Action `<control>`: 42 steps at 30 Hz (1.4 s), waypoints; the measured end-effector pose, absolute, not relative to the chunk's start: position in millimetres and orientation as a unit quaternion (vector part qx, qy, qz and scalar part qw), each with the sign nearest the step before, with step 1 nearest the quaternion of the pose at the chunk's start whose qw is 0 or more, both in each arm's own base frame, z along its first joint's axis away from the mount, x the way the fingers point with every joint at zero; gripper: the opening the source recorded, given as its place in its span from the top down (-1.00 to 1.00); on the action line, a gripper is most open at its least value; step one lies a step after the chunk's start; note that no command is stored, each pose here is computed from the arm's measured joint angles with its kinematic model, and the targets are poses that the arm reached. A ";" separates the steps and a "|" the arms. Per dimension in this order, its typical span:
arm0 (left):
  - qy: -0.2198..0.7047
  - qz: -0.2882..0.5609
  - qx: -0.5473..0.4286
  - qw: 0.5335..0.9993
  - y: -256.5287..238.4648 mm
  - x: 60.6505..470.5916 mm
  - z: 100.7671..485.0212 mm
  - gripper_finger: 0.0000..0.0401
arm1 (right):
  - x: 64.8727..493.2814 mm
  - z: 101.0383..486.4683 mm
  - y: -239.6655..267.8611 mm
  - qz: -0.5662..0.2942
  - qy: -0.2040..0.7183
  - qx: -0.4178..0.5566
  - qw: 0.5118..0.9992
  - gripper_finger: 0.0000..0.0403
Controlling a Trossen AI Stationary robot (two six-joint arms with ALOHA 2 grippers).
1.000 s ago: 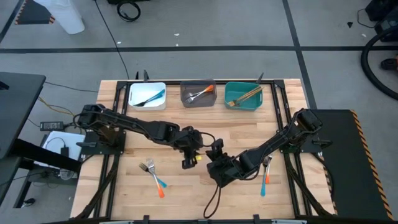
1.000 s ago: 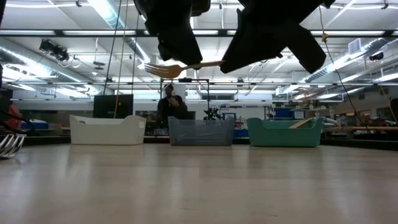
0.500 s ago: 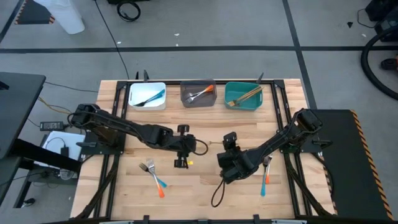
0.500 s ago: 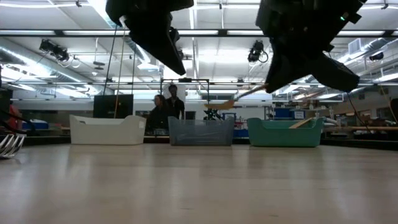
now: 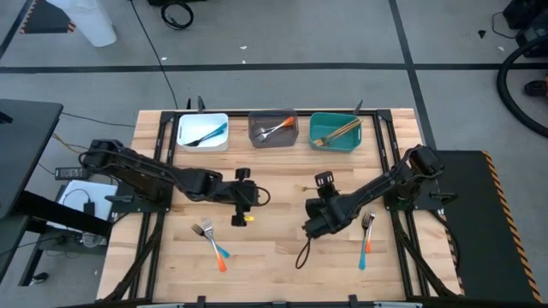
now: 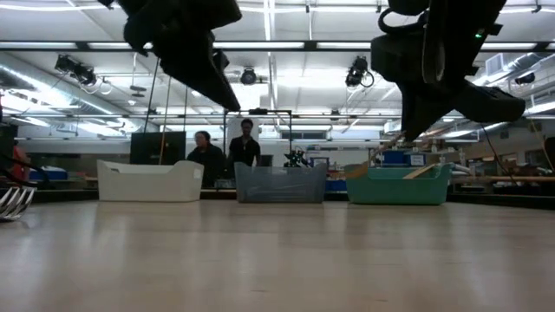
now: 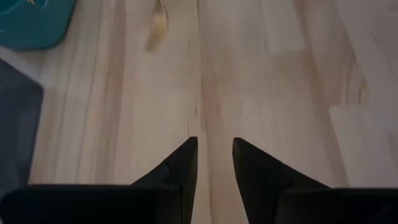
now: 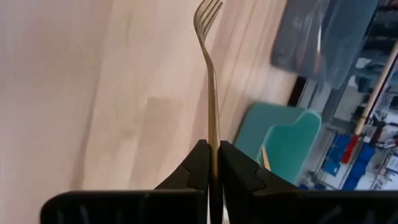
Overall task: Sort silverware by color (type)
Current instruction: Put the gold fork into the green bin
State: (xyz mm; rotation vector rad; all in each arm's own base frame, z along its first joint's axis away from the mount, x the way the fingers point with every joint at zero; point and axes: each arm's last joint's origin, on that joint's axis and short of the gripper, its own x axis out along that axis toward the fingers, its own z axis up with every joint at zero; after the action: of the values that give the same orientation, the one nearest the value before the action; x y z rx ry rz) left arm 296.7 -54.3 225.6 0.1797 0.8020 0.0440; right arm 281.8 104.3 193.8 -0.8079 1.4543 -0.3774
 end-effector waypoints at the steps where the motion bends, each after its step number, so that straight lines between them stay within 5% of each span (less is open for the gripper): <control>1: 0.386 0.022 0.086 0.918 -54.1 295.7 225.4 0.45 | 280.2 195.7 101.2 -0.167 0.650 -0.356 0.650 0.84; 8: 0.373 0.022 0.082 0.924 -52.1 283.3 218.9 0.45 | 268.8 217.8 80.7 -0.177 0.672 -0.343 0.631 0.84; 22: 0.365 0.006 0.076 0.928 -61.6 273.2 210.2 0.45 | 238.0 278.9 29.6 -0.162 0.662 -0.297 0.669 0.84; 42: 0.365 -0.021 0.067 0.928 -82.5 266.7 210.2 0.45 | 231.4 284.9 -21.8 -0.136 0.713 -0.275 0.631 0.84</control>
State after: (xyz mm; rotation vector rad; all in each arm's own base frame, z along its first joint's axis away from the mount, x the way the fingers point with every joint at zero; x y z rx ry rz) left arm 266.7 -82.5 210.2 0.1381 0.7489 -0.0437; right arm 231.4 -21.8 284.9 -0.6303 1.6315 -0.3116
